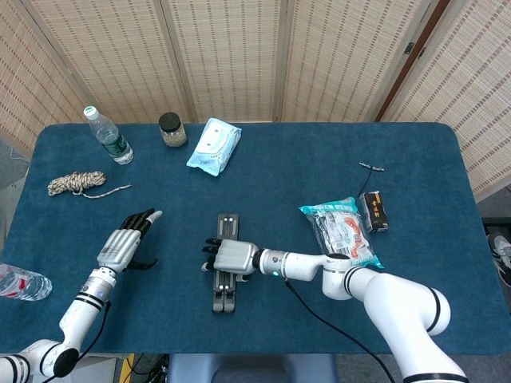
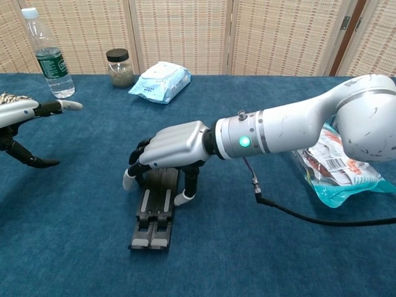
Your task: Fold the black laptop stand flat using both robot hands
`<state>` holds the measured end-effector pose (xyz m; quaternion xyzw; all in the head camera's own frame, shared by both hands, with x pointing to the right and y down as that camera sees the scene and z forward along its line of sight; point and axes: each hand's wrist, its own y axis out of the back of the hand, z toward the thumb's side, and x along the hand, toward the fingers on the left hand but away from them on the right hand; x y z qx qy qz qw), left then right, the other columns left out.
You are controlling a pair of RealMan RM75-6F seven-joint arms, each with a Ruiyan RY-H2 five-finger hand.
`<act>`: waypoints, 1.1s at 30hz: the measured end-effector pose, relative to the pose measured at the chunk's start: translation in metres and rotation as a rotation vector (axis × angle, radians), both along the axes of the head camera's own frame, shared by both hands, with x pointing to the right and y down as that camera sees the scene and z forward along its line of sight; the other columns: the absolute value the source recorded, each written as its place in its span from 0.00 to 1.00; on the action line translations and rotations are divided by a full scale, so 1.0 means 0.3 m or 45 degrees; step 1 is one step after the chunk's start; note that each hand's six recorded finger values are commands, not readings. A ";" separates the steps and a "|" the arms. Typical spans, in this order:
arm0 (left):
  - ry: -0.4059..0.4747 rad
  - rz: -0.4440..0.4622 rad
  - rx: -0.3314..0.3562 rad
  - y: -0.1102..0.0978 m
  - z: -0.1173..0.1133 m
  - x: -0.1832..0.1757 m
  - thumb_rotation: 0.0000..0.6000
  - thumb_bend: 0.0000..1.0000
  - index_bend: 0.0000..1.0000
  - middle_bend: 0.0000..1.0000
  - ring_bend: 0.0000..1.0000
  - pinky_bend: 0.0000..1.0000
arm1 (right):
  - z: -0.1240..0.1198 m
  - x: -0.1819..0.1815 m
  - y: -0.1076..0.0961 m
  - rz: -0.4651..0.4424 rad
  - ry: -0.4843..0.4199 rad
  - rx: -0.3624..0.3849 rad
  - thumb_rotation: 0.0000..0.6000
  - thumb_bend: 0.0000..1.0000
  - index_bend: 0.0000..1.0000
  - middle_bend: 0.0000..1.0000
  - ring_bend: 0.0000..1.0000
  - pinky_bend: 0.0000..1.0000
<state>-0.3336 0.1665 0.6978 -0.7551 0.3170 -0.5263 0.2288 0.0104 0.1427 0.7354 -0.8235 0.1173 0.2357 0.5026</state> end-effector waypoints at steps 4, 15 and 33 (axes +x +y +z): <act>0.000 0.002 0.001 -0.001 -0.001 0.001 1.00 0.22 0.00 0.00 0.00 0.00 | 0.001 -0.002 0.000 0.019 -0.025 -0.004 1.00 0.23 0.27 0.60 0.18 0.00; 0.000 -0.002 0.011 -0.005 -0.011 0.001 1.00 0.22 0.00 0.00 0.00 0.00 | -0.010 -0.003 0.008 0.042 -0.037 -0.032 1.00 0.22 0.02 0.15 0.00 0.00; -0.077 -0.036 0.142 -0.030 -0.062 -0.067 1.00 0.22 0.00 0.00 0.00 0.00 | -0.153 0.261 -0.075 0.462 -0.049 0.064 1.00 0.20 0.00 0.00 0.00 0.00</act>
